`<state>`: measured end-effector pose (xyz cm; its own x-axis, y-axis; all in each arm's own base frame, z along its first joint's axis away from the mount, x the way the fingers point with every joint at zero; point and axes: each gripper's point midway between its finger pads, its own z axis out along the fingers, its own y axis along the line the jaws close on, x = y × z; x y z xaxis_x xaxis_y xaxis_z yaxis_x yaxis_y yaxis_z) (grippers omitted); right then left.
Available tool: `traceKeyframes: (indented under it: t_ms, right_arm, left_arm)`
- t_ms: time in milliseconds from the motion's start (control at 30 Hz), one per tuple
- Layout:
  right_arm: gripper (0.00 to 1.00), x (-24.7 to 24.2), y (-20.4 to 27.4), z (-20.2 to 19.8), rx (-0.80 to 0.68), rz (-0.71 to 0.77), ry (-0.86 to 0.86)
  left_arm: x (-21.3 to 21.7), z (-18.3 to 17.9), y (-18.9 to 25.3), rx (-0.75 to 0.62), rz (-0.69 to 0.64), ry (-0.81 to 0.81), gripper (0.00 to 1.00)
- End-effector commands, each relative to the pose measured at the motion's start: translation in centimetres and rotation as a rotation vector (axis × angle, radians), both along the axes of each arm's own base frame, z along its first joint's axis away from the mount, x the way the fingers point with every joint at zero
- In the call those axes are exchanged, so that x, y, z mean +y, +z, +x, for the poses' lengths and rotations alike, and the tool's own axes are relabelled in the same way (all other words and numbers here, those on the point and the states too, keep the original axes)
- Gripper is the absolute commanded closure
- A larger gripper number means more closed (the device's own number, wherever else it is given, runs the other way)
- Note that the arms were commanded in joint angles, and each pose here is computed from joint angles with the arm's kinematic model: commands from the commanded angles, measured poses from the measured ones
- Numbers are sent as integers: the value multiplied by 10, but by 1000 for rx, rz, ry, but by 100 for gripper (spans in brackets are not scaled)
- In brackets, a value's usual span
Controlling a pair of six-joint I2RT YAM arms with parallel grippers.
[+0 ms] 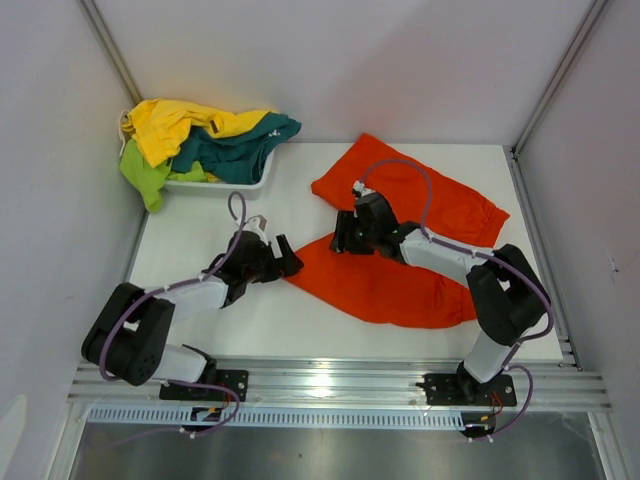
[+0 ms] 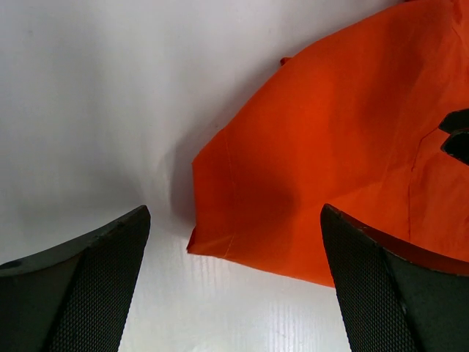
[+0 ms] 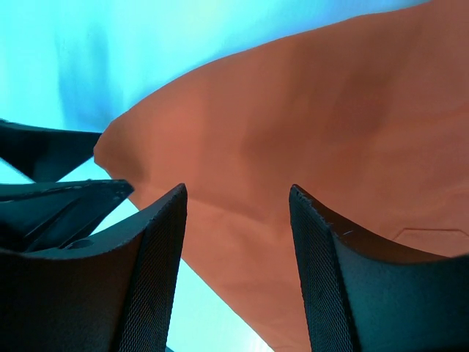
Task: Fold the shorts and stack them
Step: Flatten the shorts out
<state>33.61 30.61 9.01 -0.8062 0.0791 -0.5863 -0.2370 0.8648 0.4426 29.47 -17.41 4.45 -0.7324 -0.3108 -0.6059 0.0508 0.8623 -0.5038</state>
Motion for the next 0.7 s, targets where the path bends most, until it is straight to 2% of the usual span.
traceKeyframes:
  t_ms: [0,200,367,467,567,667]
  right_arm:
    - [40,-2,33,14,-89,79,-4]
    - [40,-24,20,18,-46,171,-18]
    - [40,-50,1,12,-22,145,-59]
    - [40,-58,-6,12,-15,123,-71]
    - [40,-61,-18,11,12,100,-75]
    - [40,-60,-29,10,33,90,-74]
  left_arm:
    - [-16,11,9,-38,-103,-25,1]
    - [-30,14,8,-68,-178,-64,4]
    - [-42,11,6,-58,-240,-106,12]
    - [-48,10,3,-50,-274,-125,23]
    - [-50,14,4,-65,-280,-127,40]
    - [-48,16,12,-91,-237,-124,49]
